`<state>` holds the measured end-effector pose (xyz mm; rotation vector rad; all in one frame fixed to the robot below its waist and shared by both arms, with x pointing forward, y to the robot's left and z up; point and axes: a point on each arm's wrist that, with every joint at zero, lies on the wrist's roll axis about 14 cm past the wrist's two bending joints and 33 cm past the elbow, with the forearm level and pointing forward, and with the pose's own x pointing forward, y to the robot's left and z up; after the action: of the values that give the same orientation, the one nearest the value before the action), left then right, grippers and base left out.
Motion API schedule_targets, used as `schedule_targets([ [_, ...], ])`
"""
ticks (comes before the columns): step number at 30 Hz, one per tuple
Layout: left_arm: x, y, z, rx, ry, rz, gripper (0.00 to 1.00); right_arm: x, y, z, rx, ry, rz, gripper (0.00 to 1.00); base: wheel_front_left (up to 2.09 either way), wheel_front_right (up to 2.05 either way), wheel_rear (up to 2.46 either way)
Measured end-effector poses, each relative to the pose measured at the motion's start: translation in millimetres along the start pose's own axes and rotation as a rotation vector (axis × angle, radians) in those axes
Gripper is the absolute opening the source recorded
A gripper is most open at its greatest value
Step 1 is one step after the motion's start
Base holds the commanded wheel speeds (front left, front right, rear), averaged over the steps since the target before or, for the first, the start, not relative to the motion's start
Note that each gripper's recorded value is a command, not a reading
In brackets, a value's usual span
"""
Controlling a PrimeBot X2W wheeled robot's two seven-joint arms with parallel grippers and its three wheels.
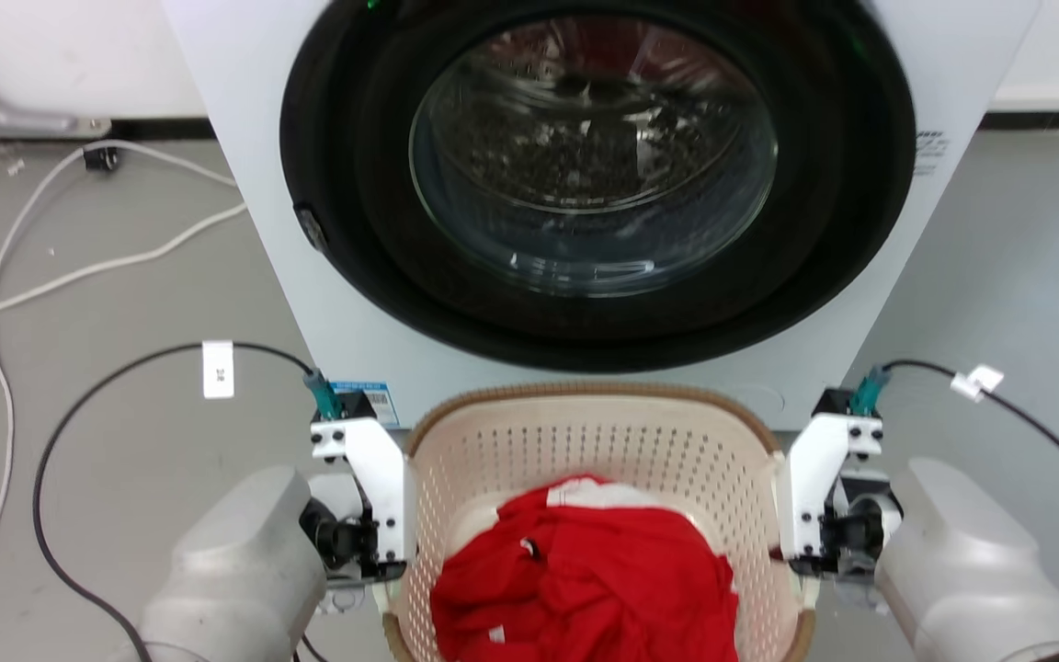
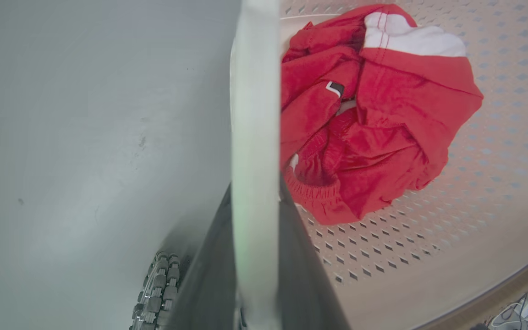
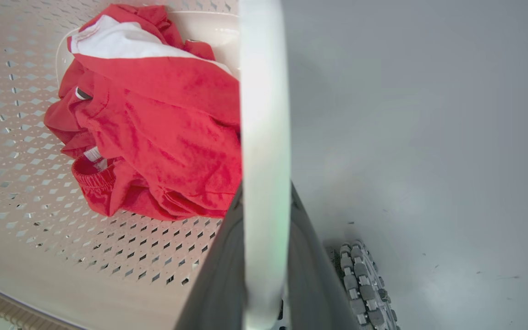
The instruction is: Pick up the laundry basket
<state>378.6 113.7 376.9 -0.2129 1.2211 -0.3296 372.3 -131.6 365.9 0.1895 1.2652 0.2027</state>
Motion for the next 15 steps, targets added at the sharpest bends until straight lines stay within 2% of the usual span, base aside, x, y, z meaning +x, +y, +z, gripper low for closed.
schedule_targets([
  [9,2.0,-6.1,-26.5,-0.014,0.044,-0.013,0.0,-2.2,-6.2,-26.9,0.029,0.038,-0.005,0.0,0.0,0.0,0.0],
  [15,2.2,-5.7,-31.7,-0.019,0.041,-0.012,0.0,-2.0,-5.3,-29.5,0.027,0.035,-0.006,0.0,0.0,0.0,0.0],
])
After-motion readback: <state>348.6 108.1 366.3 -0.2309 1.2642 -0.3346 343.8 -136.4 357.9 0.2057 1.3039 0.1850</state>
